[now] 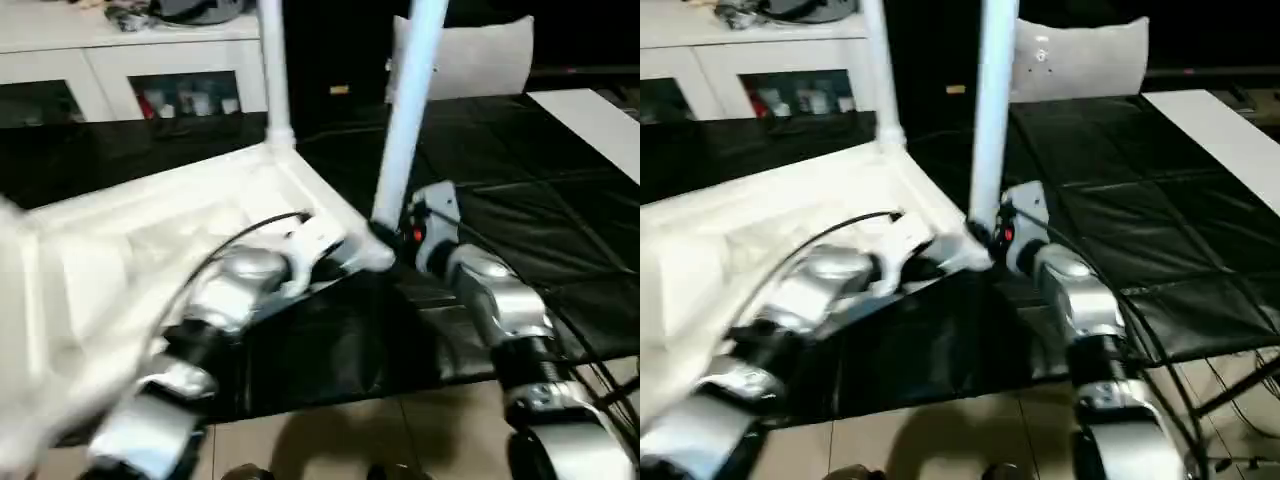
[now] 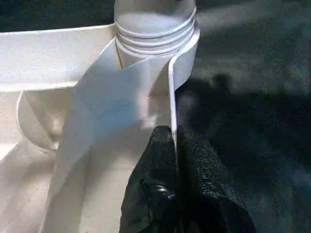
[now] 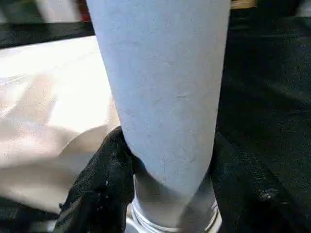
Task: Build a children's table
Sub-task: Rotate leg to tighten
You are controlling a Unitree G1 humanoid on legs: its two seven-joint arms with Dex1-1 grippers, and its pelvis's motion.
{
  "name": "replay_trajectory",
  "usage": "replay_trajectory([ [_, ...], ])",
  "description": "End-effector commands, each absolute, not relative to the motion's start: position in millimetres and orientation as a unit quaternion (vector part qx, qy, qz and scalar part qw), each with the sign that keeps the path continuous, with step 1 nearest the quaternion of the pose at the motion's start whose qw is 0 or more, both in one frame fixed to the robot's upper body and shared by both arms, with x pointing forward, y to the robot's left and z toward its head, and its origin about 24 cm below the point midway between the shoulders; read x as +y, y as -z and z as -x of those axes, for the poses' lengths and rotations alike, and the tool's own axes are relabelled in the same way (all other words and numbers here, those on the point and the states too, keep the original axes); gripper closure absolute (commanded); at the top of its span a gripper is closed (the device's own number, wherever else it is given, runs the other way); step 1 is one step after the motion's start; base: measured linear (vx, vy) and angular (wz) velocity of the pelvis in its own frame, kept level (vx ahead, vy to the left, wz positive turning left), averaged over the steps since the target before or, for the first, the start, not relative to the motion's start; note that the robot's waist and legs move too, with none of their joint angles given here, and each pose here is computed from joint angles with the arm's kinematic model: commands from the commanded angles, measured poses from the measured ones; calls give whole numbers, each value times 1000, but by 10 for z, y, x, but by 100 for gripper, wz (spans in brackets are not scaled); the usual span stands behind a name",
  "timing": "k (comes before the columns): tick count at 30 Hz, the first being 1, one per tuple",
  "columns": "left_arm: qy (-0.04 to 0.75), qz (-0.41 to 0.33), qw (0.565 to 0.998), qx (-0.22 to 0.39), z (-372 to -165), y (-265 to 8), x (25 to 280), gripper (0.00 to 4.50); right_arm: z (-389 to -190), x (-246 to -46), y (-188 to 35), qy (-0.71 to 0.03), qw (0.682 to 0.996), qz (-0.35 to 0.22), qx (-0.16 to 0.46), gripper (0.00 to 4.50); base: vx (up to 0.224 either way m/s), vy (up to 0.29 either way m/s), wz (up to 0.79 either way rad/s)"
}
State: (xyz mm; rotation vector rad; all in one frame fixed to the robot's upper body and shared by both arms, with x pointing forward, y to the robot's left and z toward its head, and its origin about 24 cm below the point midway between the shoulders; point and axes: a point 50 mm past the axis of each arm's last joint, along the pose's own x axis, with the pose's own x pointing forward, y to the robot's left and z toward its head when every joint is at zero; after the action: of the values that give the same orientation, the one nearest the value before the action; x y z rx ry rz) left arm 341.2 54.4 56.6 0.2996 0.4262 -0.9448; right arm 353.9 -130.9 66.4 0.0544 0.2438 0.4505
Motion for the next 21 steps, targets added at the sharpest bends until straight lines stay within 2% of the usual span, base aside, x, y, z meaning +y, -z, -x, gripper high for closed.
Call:
replay_trajectory([
  [1, 468, -135, 863, 137, -3446, -852, 232, 450, -3534, -1159, -548, -211, 967, -27, 141, 222, 0, 0, 0],
  [3, 460, -139, 867, 134, -3457, -866, 224, 450, -3535, -1122, -567, -214, 968, -31, 131, 187, 0, 0, 0],
  [6, 470, -145, 861, 131, -3435, -879, 216, 450, -3542, -1115, -587, -211, 968, -54, 126, 178, 0, 0, 0],
  [7, 472, -147, 859, 132, -3432, -876, 218, 450, -3547, -1123, -593, -209, 969, -53, 123, 153, 0, 0, 0],
  [9, 475, -155, 856, 134, -3429, -856, 241, 450, -3560, -1148, -635, -212, 970, -50, 108, 153, 0, 0, 0],
  [11, 474, -157, 856, 134, -3433, -848, 250, 450, -3562, -1155, -648, -214, 970, -49, 103, 127, 0, 0, 0],
  [16, 471, -185, 851, 139, -3455, -787, 375, 450, -3526, -1283, -676, -248, 965, -16, 83, 83, 0, 0, 0],
  [21, 492, -219, 830, 144, -3416, -687, 544, 450, -3429, -1498, -657, -312, 946, 17, 85, 39, 0, 0, 0],
])
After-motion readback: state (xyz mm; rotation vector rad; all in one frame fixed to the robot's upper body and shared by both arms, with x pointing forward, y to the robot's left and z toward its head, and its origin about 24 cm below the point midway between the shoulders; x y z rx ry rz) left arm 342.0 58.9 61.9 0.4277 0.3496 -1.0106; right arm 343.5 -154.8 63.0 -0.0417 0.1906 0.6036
